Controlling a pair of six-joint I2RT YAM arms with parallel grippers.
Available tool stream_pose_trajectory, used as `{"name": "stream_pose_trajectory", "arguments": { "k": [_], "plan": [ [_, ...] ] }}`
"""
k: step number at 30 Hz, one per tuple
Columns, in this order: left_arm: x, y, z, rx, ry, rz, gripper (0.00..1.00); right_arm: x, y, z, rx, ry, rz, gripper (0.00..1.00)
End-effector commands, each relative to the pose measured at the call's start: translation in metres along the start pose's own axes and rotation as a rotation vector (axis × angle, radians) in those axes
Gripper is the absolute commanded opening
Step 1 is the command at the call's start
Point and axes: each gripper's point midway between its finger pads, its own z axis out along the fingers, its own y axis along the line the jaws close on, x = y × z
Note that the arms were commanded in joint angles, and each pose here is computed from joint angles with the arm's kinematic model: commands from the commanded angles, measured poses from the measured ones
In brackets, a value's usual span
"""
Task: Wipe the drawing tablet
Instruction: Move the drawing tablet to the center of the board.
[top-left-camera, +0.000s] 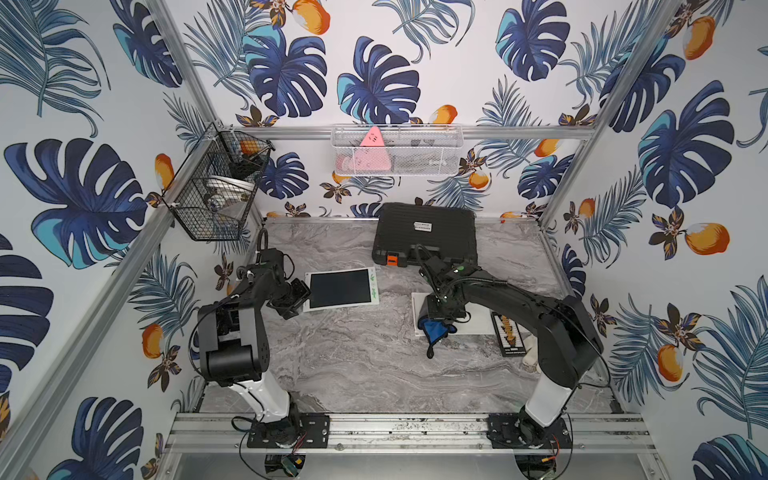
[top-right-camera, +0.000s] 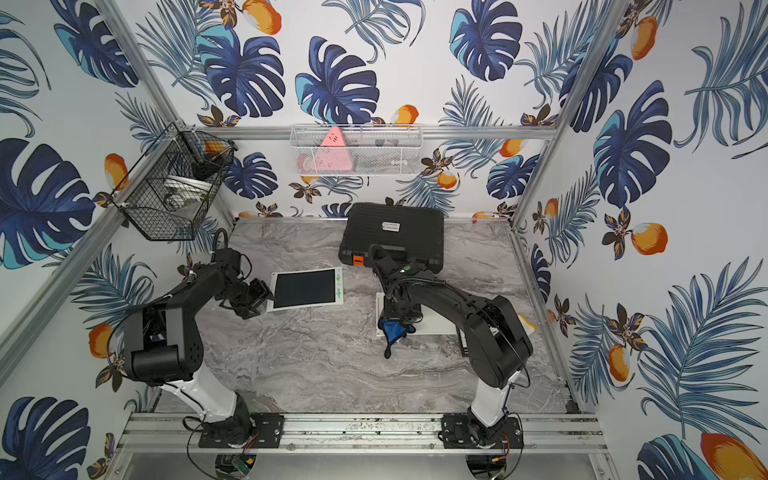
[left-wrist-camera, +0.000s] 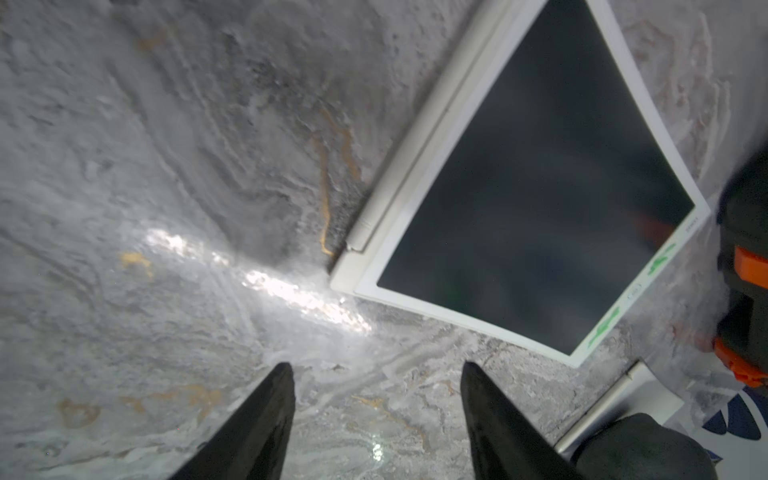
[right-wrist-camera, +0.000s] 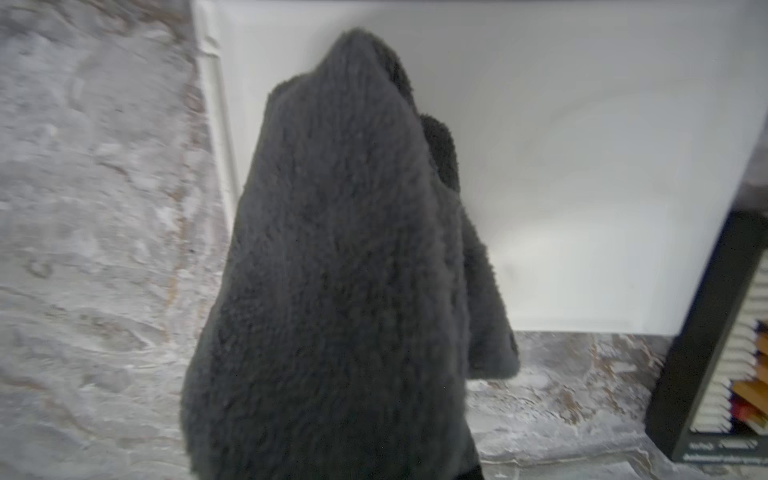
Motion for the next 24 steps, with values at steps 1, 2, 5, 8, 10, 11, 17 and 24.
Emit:
{"name": "stream_pose_trajectory", "arguments": {
  "k": [1,2,5,8,10,11,17,24],
  "plan": [
    [-0.023,-0.003,0.005,0.017,-0.043,-0.042,0.66,-0.027,0.033,0.003,-0.077,-0.022,-0.023,0.00],
    [-0.031,-0.006,0.007,0.040,-0.052,-0.049,0.66,-0.037,0.043,0.004,-0.098,-0.030,-0.019,0.00],
    [-0.048,-0.022,0.013,0.124,-0.058,-0.049,0.66,-0.064,0.068,0.013,-0.145,-0.055,-0.010,0.00],
    [-0.060,-0.030,0.022,0.152,-0.061,-0.042,0.66,-0.087,0.089,0.024,-0.198,-0.076,0.018,0.00],
    [-0.064,-0.032,0.028,0.154,-0.055,-0.036,0.66,-0.101,0.100,0.031,-0.240,-0.097,0.050,0.00],
    [-0.066,-0.031,0.031,0.146,-0.052,-0.035,0.66,-0.107,0.106,0.032,-0.267,-0.107,0.060,0.00],
    [-0.072,-0.031,0.042,0.141,-0.045,-0.026,0.68,-0.130,0.117,0.055,-0.331,-0.082,0.168,0.00],
    [-0.067,-0.029,0.040,0.138,-0.033,-0.019,0.68,-0.123,0.079,0.034,-0.205,-0.148,0.194,0.18]
  ]
}}
